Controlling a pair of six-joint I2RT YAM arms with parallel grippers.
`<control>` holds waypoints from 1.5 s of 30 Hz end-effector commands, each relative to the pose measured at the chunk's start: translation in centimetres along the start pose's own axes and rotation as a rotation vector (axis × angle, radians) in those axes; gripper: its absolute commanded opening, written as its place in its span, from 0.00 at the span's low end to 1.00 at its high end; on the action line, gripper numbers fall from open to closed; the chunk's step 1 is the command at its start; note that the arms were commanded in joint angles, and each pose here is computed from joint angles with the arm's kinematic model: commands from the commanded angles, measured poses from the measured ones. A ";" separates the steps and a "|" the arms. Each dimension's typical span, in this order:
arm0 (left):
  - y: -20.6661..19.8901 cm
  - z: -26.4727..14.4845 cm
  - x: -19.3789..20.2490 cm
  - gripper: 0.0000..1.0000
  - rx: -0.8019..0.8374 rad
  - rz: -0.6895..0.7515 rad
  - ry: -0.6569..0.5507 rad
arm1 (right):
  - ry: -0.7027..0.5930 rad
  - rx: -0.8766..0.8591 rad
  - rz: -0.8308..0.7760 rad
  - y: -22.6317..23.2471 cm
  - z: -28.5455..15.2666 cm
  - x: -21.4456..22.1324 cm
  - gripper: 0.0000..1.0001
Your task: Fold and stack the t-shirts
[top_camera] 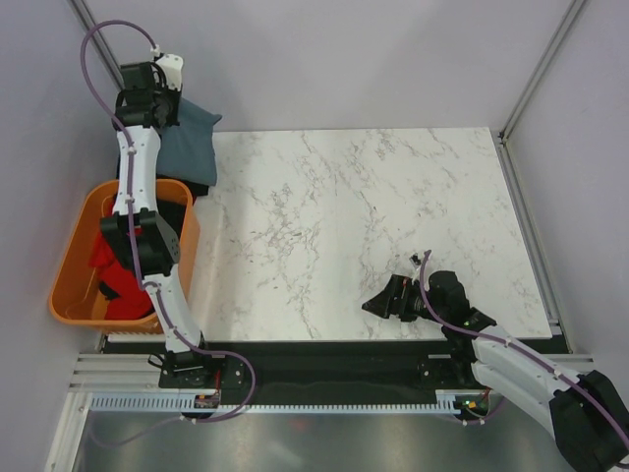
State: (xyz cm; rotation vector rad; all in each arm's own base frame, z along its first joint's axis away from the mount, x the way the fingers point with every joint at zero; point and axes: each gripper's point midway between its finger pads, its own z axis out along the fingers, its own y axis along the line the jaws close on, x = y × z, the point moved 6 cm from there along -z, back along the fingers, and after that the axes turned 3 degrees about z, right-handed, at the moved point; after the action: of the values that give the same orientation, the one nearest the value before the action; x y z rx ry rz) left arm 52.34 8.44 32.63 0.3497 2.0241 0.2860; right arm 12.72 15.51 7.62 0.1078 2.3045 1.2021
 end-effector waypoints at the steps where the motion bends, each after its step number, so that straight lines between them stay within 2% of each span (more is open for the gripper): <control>1: 1.7 0.9 -0.5 0.02 -0.063 0.065 -0.039 | -0.011 -0.025 -0.009 0.2 0.1 -0.3 0.98; 9: 2.6 3.5 0.0 0.02 -0.117 0.046 -0.047 | -0.006 -0.022 -0.002 0.1 0.2 -0.3 0.98; 14: 4.3 4.9 0.9 0.02 -0.209 0.045 -0.027 | 0.001 -0.017 0.005 -0.1 0.4 -0.3 0.98; 17: 5.7 5.0 0.6 0.02 -0.243 0.023 -0.058 | 0.005 -0.014 0.009 -0.2 0.4 -0.3 0.98; 28: 9.2 7.6 3.8 0.02 -0.337 -0.028 -0.039 | 0.019 -0.005 0.025 -0.5 0.8 -0.5 0.98; 32: 9.3 8.9 5.0 0.09 -0.343 -0.042 -0.027 | 0.028 0.002 0.032 -0.7 0.9 -0.4 0.98; 35: 9.4 10.0 5.7 0.23 -0.358 -0.036 -0.021 | 0.027 0.005 0.035 -0.7 1.0 -0.5 0.98; 36: 9.5 10.3 5.9 0.44 -0.359 -0.031 -0.022 | 0.027 0.005 0.035 -0.7 1.0 -0.5 0.98; 37: 9.9 10.4 5.6 0.58 -0.380 -0.030 -0.043 | 0.029 0.007 0.036 -0.7 1.0 -0.5 0.98; 38: 10.4 10.4 5.9 0.66 -0.430 -0.035 -0.034 | 0.032 0.010 0.037 -0.8 1.0 -0.4 0.98; 39: 10.6 10.7 6.2 0.81 -0.462 -0.039 -0.030 | 0.029 0.011 0.040 -0.8 1.0 -0.5 0.98; 40: 11.6 10.4 6.3 0.87 -0.550 -0.050 -0.026 | 0.031 0.012 0.040 -0.8 1.1 -0.5 0.98; 42: 12.2 10.2 6.7 0.99 -0.622 -0.058 -0.009 | 0.034 0.015 0.042 -0.9 1.1 -0.4 0.98; 45: 13.0 9.5 7.6 1.00 -0.741 -0.079 0.043 | 0.033 0.015 0.043 -0.9 1.2 -0.5 0.98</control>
State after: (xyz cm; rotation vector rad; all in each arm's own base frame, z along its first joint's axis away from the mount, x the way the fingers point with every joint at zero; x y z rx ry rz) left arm 59.66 21.29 24.10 -0.0275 1.9433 0.7657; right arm 13.97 16.03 7.40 0.1185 2.3036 1.2617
